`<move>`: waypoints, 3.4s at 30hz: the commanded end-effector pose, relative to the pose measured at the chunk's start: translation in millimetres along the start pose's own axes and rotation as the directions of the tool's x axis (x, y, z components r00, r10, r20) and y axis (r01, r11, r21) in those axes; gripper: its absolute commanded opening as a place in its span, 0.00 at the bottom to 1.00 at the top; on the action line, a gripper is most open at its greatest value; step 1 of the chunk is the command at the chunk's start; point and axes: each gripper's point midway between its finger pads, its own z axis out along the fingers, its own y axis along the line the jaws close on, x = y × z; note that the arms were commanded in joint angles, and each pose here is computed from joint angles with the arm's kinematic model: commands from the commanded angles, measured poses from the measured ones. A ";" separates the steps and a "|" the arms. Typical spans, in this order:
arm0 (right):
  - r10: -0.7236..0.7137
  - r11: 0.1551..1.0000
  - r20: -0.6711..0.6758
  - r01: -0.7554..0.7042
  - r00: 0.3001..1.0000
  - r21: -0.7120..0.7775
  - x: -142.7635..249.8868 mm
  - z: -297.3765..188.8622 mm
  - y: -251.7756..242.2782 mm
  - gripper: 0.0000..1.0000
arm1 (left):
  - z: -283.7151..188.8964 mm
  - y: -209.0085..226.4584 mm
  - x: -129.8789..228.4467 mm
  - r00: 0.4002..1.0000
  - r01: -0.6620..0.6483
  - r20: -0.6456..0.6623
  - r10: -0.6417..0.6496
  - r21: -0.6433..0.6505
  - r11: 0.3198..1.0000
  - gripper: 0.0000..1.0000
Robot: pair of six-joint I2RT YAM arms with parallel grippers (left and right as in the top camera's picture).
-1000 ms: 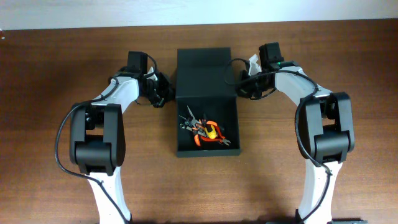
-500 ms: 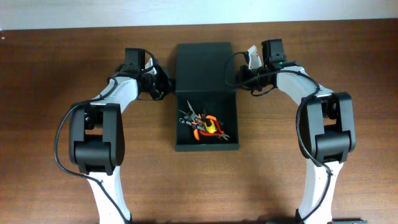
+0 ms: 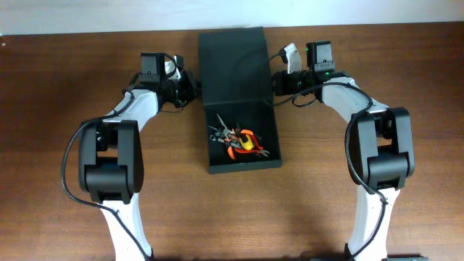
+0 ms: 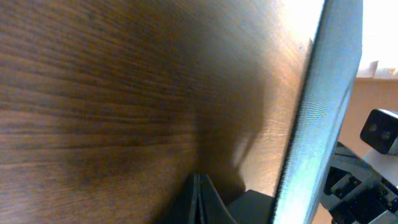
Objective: Pack container
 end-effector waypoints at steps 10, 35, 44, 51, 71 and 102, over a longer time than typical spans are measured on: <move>-0.166 0.985 0.081 0.170 0.983 -0.044 -32.5 -26.8 26.8 0.04 | -12.2 -22.0 -26.2 0.991 -0.126 0.045 0.123 0.059 0.990 0.02; -0.280 0.948 0.174 0.300 0.944 -0.102 -65.3 -103.5 107.8 0.04 | -29.7 -74.6 -16.3 0.976 -0.195 -0.041 0.215 0.276 0.941 0.02; -0.251 0.963 0.101 0.259 0.963 -0.074 -48.0 -124.4 118.1 0.04 | -37.4 -66.0 -5.5 0.967 -0.205 -0.114 0.227 0.182 0.962 0.02; -0.220 0.975 0.008 0.220 0.975 -0.024 -23.9 -142.0 120.7 0.04 | -44.6 -58.4 -1.2 0.966 -0.193 -0.155 0.205 0.090 0.977 0.02; -0.100 0.985 -0.137 0.118 0.986 0.127 15.9 -175.0 115.7 0.17 | -72.1 -31.2 24.4 0.952 -0.188 -0.283 0.113 -0.254 0.949 0.03; -0.308 0.909 0.031 0.284 0.951 0.304 55.5 -338.1 202.8 0.99 | -219.2 -143.6 66.0 0.928 -0.369 -0.228 0.294 -0.467 0.804 0.99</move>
